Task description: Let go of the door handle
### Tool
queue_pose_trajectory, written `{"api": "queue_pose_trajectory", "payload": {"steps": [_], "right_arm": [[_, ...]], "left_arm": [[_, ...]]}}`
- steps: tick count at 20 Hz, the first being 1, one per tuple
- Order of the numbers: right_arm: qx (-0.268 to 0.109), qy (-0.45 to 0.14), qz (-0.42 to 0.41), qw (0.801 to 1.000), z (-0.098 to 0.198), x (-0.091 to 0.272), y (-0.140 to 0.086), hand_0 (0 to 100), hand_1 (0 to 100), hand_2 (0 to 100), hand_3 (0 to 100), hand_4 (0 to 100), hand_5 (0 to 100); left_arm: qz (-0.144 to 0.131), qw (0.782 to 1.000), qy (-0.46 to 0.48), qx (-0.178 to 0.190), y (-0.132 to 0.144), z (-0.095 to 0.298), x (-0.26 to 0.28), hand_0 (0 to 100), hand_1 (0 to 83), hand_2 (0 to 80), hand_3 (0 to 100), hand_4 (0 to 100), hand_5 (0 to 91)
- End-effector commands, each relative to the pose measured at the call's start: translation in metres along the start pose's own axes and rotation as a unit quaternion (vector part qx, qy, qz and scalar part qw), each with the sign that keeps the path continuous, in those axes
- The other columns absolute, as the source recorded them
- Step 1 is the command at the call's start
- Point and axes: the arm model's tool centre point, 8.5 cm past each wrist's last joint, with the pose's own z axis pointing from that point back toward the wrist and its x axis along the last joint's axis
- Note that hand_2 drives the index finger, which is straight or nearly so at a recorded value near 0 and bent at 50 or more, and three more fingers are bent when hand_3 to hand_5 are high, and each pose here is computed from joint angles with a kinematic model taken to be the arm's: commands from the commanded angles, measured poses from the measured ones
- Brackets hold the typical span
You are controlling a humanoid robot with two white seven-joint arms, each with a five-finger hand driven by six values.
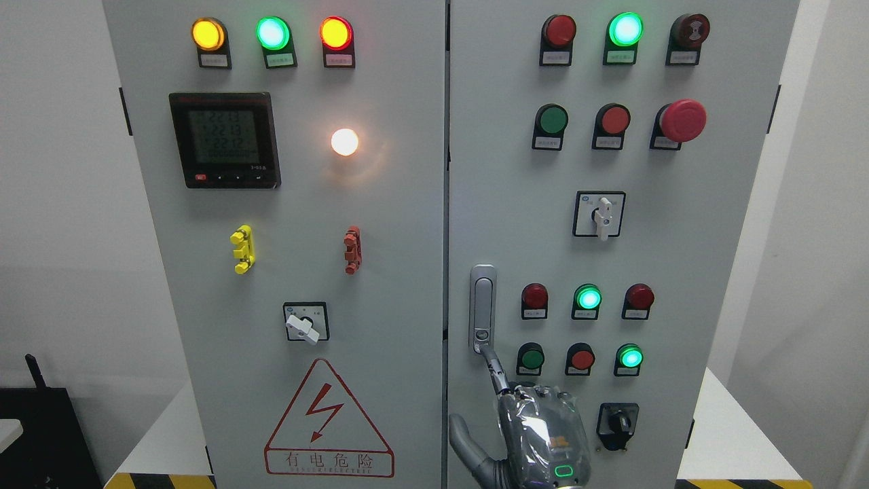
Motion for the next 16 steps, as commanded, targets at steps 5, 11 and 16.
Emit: {"api": "queue_pose_trajectory", "payload": {"steps": [5, 11, 16], "right_arm": [[0.003, 0.0, 0.001, 1.0, -0.0025, -0.0003, 0.0024, 37, 6, 0, 83, 83, 98], [0.004, 0.0, 0.001, 1.0, -0.0029, -0.0004, 0.003, 37, 6, 0, 83, 84, 99], [0.007, 0.0, 0.001, 1.0, -0.0028, -0.0007, 0.0051, 37, 6, 0, 83, 84, 99]], "left_arm": [[0.001, 1.0, 0.001, -0.001, 0.0, 0.0007, -0.0103, 12, 38.9, 0.0, 0, 0, 0.0], [0.001, 1.0, 0.001, -0.001, 0.0, 0.0007, -0.0103, 12, 38.9, 0.0, 0, 0, 0.0], [0.001, 1.0, 0.001, -0.001, 0.0, 0.0007, -0.0103, 12, 38.9, 0.0, 0, 0, 0.0]]}}
